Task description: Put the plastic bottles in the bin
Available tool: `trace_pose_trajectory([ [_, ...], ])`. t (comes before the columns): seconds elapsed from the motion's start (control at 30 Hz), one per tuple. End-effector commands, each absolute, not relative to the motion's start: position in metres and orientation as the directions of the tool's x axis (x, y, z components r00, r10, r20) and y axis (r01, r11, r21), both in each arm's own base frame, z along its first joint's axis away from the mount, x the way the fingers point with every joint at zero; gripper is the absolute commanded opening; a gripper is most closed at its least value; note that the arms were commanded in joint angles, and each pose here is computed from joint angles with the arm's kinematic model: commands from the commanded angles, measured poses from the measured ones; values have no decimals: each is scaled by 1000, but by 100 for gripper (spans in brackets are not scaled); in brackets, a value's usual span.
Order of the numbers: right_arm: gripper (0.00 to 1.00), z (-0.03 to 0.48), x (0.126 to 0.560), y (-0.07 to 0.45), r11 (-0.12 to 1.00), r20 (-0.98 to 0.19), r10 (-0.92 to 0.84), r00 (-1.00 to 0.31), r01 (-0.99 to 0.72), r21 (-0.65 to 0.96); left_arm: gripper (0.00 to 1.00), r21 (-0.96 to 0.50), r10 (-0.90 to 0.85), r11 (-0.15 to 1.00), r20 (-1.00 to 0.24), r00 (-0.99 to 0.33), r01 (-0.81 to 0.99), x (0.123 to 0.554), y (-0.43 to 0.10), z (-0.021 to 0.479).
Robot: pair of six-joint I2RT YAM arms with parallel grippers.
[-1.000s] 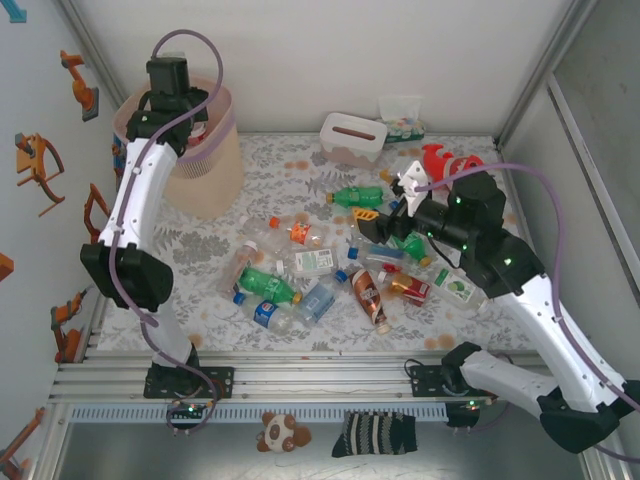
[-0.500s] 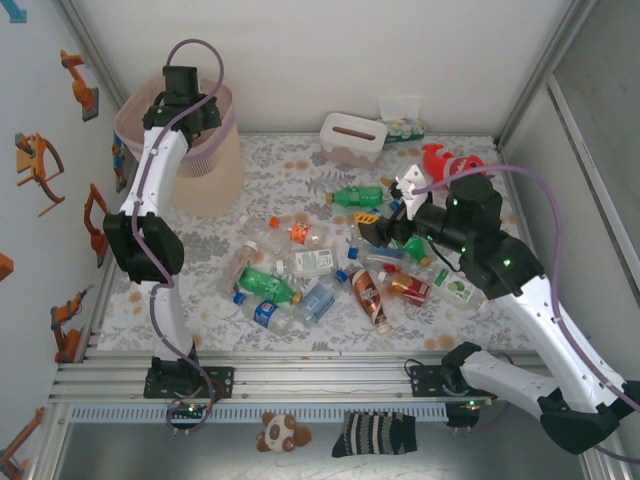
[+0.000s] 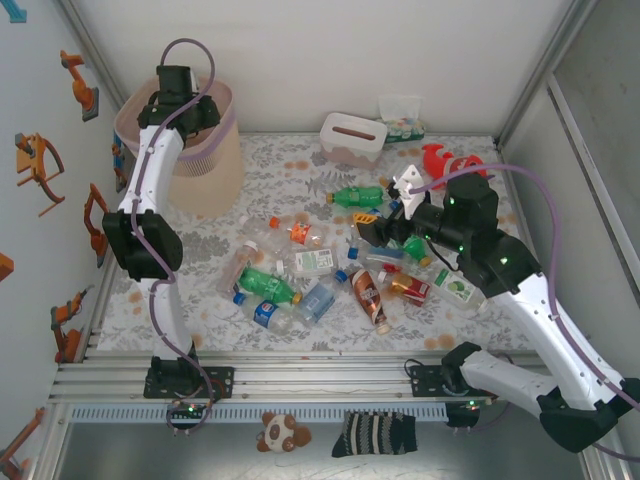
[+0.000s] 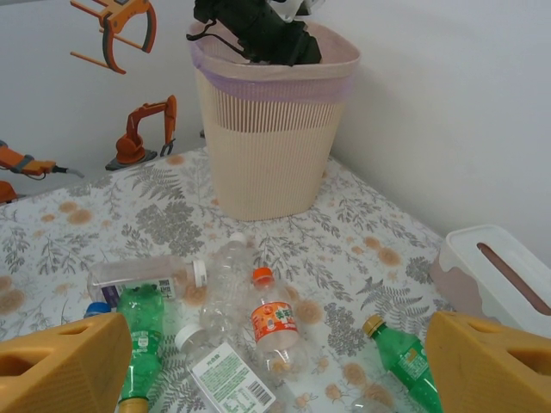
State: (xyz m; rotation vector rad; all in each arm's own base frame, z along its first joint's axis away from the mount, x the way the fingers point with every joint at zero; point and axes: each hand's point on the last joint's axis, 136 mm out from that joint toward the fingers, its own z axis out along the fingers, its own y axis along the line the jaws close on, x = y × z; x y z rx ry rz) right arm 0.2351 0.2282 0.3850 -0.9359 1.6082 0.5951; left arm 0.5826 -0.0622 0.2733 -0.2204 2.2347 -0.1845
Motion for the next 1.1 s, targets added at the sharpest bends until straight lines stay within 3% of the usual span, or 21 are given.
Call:
trace_pose_trajectory([
  [0.0, 87, 389, 234, 229, 555, -967, -252, -47, -825, -104, 19, -203, -242, 969, -683, -689, -140, 570, -49, 244],
  [0.23, 87, 390, 237, 233, 549, -968, -245, -49, -830, -97, 19, -218, -269, 963, -778, -568, -158, 576, -39, 290],
  [0.47, 87, 387, 239, 234, 550, -967, -250, -54, -830, -96, 21, -247, -307, 951, -795, -522, -183, 585, -37, 295],
  [0.67, 87, 385, 240, 234, 550, -964, -258, -56, -829, -99, 23, -224, -300, 954, -755, -583, -200, 600, -37, 258],
  [1.07, 87, 381, 241, 233, 554, -962, -266, -66, -827, -97, 24, -276, -315, 943, -556, -769, -187, 597, -59, 161],
])
